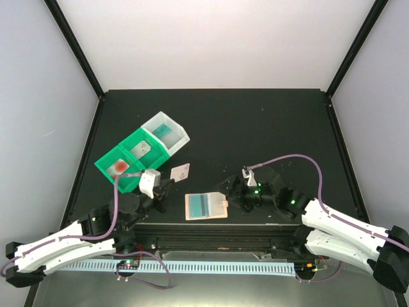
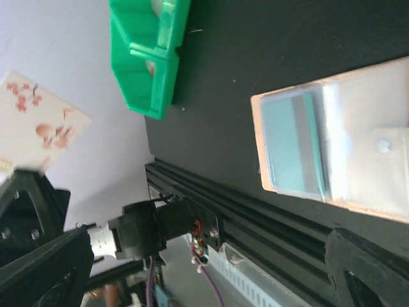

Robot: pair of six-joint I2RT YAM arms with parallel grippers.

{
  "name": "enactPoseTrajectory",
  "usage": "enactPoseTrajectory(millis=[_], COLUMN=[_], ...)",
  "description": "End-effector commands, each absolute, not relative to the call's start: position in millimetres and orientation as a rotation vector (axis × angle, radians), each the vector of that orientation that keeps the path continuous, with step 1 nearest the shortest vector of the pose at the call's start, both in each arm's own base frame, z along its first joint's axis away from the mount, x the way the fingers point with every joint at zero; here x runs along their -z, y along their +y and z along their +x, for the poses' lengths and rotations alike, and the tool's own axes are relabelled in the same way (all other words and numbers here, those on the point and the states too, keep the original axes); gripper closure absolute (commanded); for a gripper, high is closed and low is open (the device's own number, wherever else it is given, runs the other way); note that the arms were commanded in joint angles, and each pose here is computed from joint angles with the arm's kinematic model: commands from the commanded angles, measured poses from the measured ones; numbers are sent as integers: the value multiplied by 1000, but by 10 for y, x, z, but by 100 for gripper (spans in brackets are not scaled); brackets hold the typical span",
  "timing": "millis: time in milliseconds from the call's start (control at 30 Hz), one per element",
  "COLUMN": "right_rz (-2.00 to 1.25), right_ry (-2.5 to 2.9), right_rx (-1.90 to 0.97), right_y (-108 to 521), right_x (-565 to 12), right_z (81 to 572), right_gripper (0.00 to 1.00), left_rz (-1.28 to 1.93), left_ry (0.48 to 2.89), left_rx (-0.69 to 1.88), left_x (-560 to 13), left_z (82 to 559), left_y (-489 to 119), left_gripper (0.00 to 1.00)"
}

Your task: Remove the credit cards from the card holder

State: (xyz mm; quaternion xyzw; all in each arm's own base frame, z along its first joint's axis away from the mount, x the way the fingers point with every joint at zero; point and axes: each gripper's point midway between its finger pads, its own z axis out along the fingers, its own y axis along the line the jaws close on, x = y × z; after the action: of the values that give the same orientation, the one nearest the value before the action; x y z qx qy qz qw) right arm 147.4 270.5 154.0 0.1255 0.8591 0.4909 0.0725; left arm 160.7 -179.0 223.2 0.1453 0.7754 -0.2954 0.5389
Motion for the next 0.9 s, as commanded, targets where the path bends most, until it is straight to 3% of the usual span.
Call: enactPoseTrajectory(millis=[0,433,867], right_rz=[60,-285,-300], right_ry=[2423,2398,2318], right_rx=[-1540,-1681,-1614], right_y=[2804,2982,2800], right_x=[-1759,-1924,-2059], right_z=[1476,1201,1184], right_gripper=[0,0,0], left_rz=[191,38,-331], left_ry=[1828,1866,2011], left_rx=[658,405,347], left_x=[-2464,-2695,-2431], left_z=[1704,2058,2587], left_y=[-1501,-1043,-713], left_gripper=[98,99,99])
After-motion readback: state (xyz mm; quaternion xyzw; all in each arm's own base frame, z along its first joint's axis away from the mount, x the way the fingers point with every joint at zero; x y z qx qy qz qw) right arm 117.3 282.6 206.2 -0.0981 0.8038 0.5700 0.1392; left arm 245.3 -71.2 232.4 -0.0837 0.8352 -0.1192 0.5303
